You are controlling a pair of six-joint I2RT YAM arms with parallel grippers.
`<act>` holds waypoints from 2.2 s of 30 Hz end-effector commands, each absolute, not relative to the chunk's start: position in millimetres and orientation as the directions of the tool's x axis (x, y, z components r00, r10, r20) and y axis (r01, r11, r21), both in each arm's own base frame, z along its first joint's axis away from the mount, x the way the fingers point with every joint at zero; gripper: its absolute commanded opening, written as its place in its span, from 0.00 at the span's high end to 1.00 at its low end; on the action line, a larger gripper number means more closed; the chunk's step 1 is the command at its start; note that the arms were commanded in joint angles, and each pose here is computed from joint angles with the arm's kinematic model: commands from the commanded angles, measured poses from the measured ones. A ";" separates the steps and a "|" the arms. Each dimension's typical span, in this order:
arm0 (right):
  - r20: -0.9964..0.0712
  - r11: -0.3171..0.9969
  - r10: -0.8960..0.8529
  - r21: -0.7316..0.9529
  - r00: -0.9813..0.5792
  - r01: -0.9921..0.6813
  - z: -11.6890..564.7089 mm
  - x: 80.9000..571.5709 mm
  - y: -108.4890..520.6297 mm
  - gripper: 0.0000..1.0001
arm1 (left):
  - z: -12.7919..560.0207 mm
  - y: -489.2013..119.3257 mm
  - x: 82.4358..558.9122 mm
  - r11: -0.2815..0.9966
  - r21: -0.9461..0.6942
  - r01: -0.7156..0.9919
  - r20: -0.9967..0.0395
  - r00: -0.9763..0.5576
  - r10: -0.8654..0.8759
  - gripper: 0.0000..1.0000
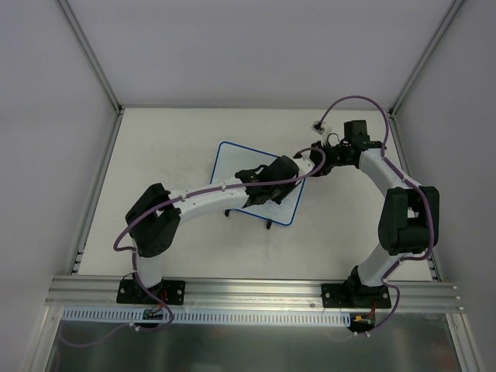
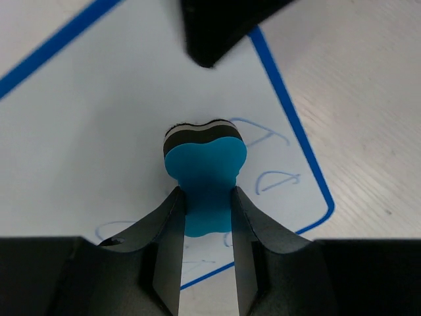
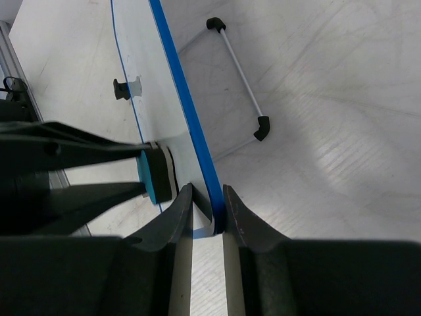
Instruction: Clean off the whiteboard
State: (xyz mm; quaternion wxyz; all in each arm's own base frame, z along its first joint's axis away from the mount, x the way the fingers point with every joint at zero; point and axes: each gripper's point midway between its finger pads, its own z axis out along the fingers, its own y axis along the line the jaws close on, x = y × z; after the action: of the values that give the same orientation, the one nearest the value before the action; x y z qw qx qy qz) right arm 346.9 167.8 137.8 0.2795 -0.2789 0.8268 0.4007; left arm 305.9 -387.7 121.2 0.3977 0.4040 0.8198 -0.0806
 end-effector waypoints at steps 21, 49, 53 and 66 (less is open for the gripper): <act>-0.725 0.553 -0.276 0.417 -0.631 -0.722 144.0 349.2 162.6 1.00 | 99.8 -352.1 316.5 0.836 0.167 0.523 -0.706 -0.528 0.471 1.00; -0.722 0.554 -0.275 0.421 -0.635 -0.718 143.3 350.5 162.8 1.00 | 103.9 -404.8 315.5 0.611 0.324 0.723 -0.662 -0.288 0.692 1.00; -0.720 0.555 -0.275 0.423 -0.638 -0.717 142.5 350.4 162.6 1.00 | 100.0 -414.9 309.6 0.573 0.327 0.751 -0.653 -0.259 0.712 1.00; -0.713 0.562 -0.277 0.423 -0.644 -0.711 139.5 351.3 161.6 1.00 | 76.7 -414.7 286.5 0.441 0.308 0.843 -0.597 -0.190 0.780 1.00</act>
State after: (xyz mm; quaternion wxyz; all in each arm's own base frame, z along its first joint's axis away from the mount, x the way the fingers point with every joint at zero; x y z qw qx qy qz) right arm 349.2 166.6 137.8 0.2821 -0.2749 0.8301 0.3948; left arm 304.1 -408.2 119.0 0.4027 0.4801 0.7791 -0.0172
